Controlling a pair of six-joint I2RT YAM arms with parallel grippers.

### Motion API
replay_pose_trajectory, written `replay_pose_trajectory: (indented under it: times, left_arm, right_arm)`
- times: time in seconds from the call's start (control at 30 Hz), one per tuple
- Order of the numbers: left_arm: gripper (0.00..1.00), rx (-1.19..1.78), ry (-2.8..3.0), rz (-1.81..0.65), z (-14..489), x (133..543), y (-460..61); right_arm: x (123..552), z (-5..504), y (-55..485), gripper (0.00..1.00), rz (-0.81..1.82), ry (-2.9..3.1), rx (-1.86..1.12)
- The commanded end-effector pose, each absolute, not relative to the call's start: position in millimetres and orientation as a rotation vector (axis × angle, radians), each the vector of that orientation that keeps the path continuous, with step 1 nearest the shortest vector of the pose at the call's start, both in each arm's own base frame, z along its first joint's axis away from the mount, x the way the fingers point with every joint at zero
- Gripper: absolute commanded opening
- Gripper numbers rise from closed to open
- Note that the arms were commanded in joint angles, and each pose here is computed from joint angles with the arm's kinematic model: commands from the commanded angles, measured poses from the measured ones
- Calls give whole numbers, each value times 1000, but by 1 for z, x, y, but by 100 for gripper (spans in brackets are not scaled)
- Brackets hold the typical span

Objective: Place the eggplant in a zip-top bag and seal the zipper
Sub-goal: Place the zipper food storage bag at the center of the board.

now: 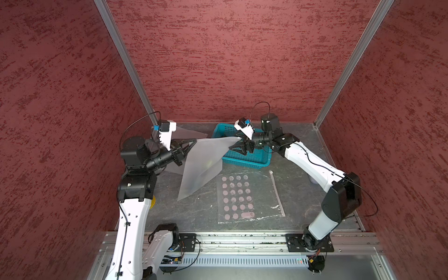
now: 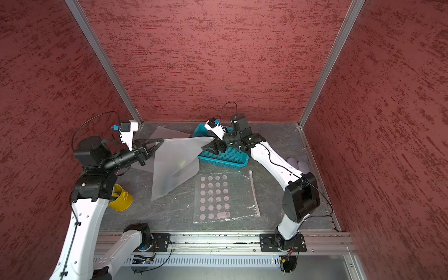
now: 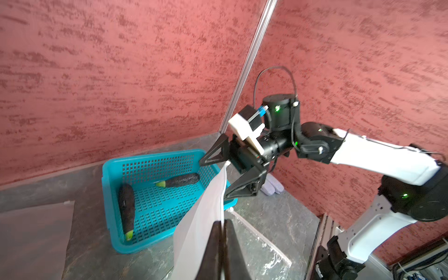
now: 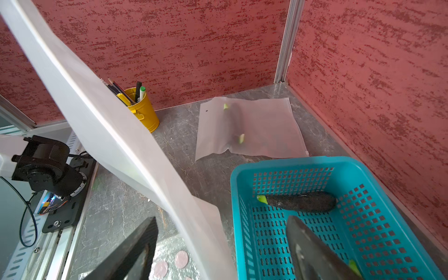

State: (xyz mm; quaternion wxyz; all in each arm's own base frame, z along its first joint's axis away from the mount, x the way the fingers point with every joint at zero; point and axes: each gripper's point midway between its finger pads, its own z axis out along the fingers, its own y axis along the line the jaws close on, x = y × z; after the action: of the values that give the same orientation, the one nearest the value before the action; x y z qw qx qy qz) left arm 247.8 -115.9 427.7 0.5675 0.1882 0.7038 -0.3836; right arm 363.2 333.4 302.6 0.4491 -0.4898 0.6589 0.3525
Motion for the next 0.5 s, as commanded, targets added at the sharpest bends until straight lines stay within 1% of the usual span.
replay_pose_trajectory:
  times: [0.0,0.13,0.23,0.37,0.47]
  left_arm:
    - [0,367,1722,-934,433,238,-109]
    - [0,72,1924,-910,392,262,-75]
    - [0,-71,1989,-942,361,272,-57]
    - [0,-174,2070,-895,326,284,-41]
    - [0,-230,2121,-856,302,300,-29]
  right_arm:
    - [366,330,325,86,806,1555,-1177]
    - [374,331,318,87,778,1574,-1132]
    - [380,327,314,87,768,1598,-1109]
    - [382,324,314,87,769,1610,-1104]
    - [385,321,314,88,771,1615,-1100]
